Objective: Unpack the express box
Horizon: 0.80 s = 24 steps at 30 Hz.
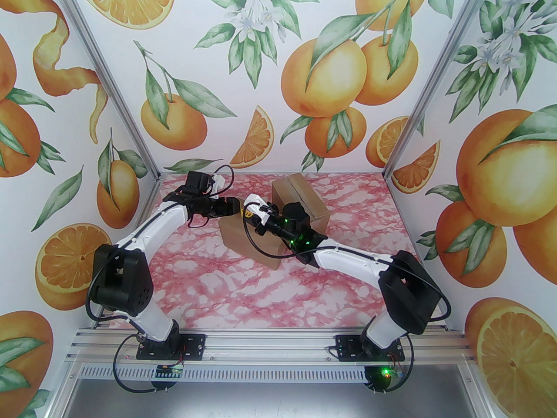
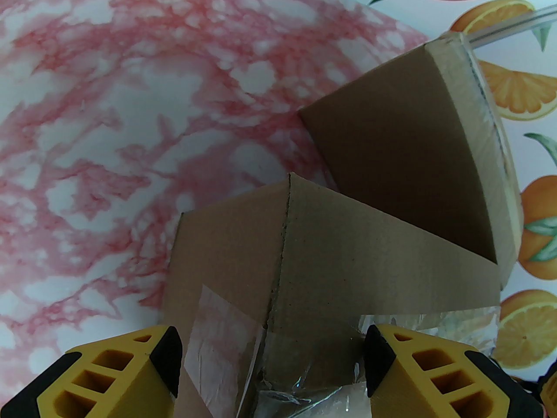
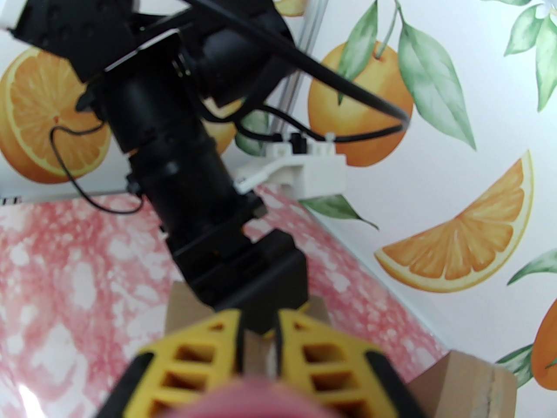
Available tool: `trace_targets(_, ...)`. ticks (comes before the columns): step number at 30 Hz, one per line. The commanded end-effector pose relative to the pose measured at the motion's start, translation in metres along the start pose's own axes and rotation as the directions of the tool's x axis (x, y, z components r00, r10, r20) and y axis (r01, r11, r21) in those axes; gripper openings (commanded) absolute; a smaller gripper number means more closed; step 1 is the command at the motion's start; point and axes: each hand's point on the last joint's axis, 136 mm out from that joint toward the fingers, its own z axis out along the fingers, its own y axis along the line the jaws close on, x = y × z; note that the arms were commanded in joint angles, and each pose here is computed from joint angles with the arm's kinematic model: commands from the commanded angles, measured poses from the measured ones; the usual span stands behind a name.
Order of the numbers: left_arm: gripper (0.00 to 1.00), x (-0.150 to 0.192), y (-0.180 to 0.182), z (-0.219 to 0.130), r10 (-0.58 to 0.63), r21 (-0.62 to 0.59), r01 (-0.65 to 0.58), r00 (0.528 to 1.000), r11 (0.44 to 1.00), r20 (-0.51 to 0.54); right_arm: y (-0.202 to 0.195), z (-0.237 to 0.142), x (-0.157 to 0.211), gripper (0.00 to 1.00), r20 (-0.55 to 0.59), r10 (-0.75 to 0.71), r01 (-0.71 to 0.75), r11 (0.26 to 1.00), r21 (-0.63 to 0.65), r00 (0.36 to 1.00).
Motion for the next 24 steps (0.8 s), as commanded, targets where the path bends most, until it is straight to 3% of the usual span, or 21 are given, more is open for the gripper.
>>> trace_targets(1, 0.71, 0.014, 0.020, 0.012, 0.000, -0.078, -0.005, 0.998, 0.997, -0.067, -0.006, -0.005, -0.002, 0.00, 0.000, -0.044, 0.044, 0.999, 0.013, 0.999)
trace_targets(8, 0.70, 0.021, 0.022, 0.012, 0.023, -0.082, -0.030, 0.996, 0.996, -0.086, -0.016, -0.010, -0.007, 0.00, 0.036, -0.062, 0.061, 0.998, 0.029, 0.997)
trace_targets(24, 0.68, 0.028, 0.020, 0.011, 0.078, -0.065, -0.087, 0.990, 0.994, -0.118, -0.012, -0.006, 0.000, 0.00, 0.087, -0.029, 0.041, 0.989, -0.140, 0.996)
